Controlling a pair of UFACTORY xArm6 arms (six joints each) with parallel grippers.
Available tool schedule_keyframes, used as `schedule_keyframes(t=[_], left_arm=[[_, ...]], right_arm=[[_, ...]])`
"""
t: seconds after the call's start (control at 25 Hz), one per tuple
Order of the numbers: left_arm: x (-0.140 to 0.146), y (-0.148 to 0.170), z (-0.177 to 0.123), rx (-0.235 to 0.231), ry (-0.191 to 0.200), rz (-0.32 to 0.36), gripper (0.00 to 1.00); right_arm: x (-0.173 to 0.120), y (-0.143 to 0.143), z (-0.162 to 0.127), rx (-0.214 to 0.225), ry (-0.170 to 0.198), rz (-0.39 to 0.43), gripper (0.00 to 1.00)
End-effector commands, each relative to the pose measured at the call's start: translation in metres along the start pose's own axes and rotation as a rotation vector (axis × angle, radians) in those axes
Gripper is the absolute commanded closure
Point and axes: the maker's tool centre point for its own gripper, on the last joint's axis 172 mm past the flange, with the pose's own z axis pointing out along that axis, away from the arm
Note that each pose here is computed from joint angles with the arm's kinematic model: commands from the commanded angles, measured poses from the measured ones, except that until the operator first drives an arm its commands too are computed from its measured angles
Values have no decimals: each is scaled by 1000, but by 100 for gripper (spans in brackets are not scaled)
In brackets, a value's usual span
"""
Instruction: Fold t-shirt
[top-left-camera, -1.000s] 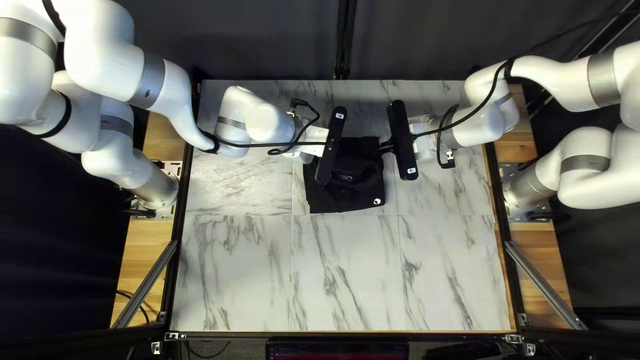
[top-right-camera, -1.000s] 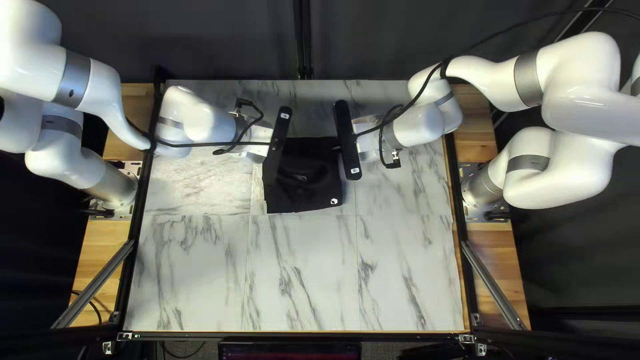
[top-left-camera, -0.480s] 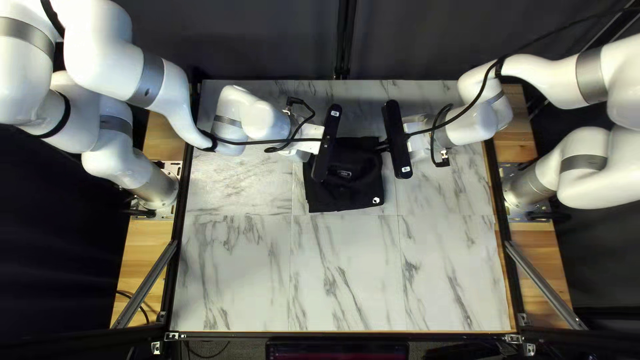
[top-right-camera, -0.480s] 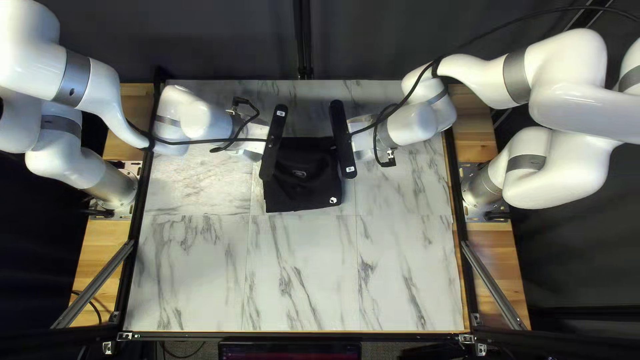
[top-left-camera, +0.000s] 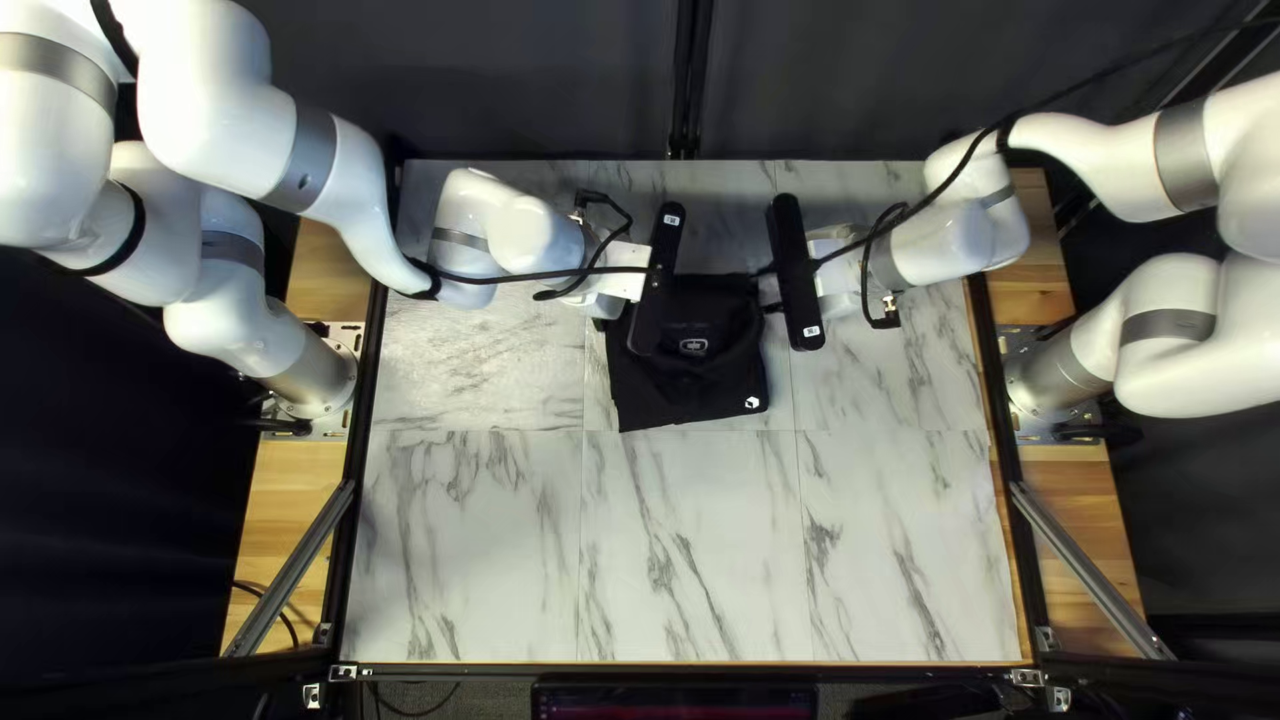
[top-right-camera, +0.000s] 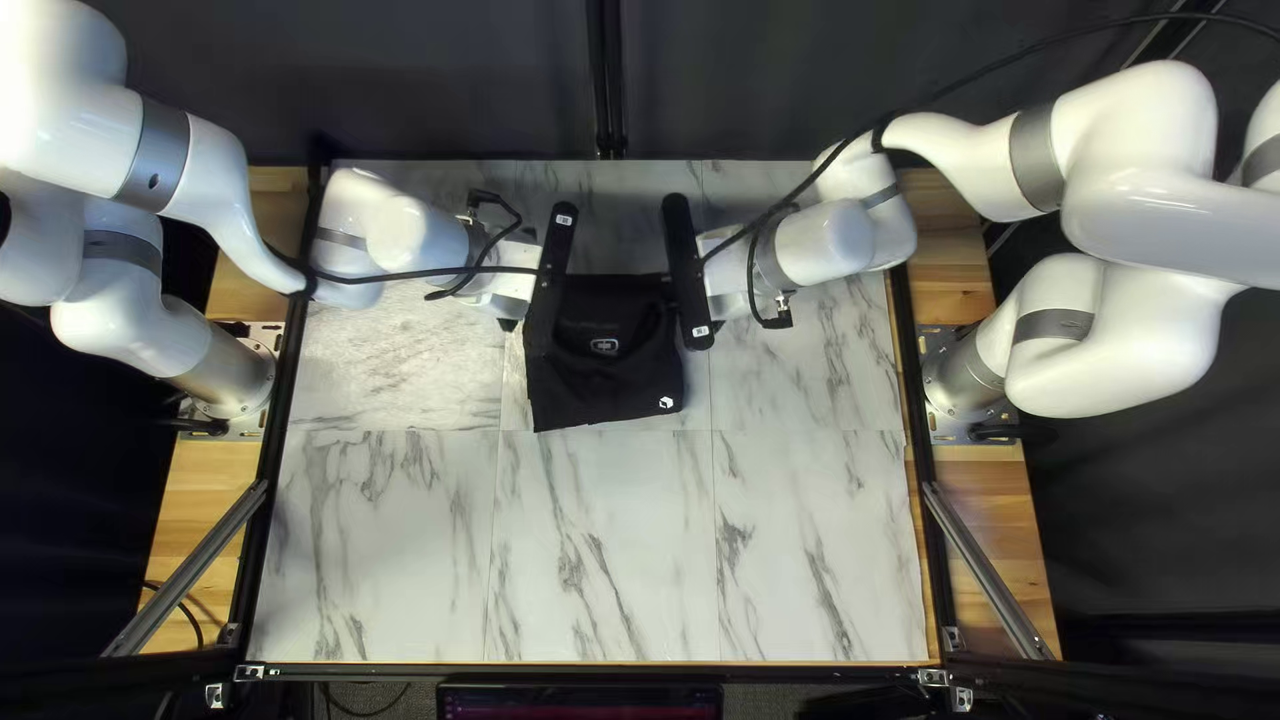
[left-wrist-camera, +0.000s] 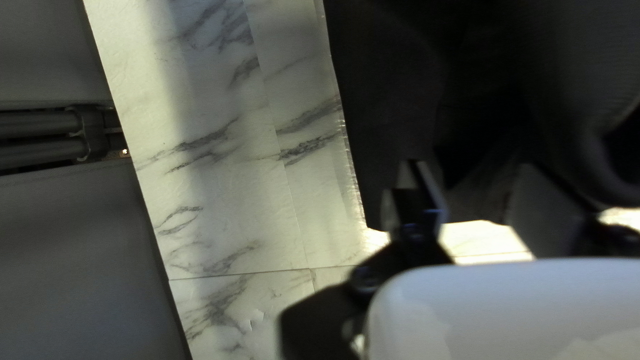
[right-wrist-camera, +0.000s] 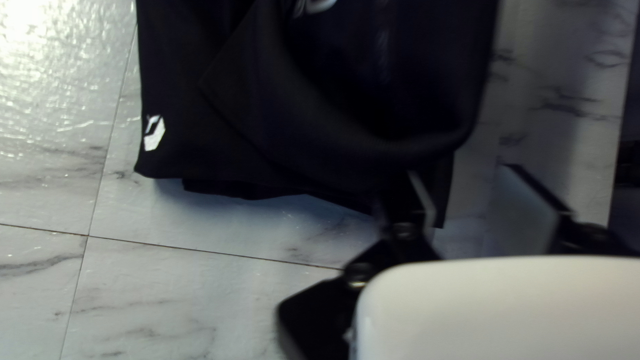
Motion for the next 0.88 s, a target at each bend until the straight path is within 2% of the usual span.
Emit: schedule_keyframes(t=[0.04, 0.28, 0.52, 0.72, 0.88], left_arm=[[8, 7, -22, 23, 5, 4, 0], [30, 20, -51, 60, 16, 34, 0], [44, 34, -61, 65, 30, 67, 0], [41, 33, -83, 54, 29, 76, 0], [23, 13, -114, 13, 6, 64, 0]], right_arm=[[10, -6, -26, -16, -23, 7, 0], [45, -27, -37, -28, -26, -25, 0], [64, -43, -43, -20, -27, -60, 0], [65, -43, -80, 13, -18, -50, 0], [60, -30, -137, 76, -1, -13, 0]])
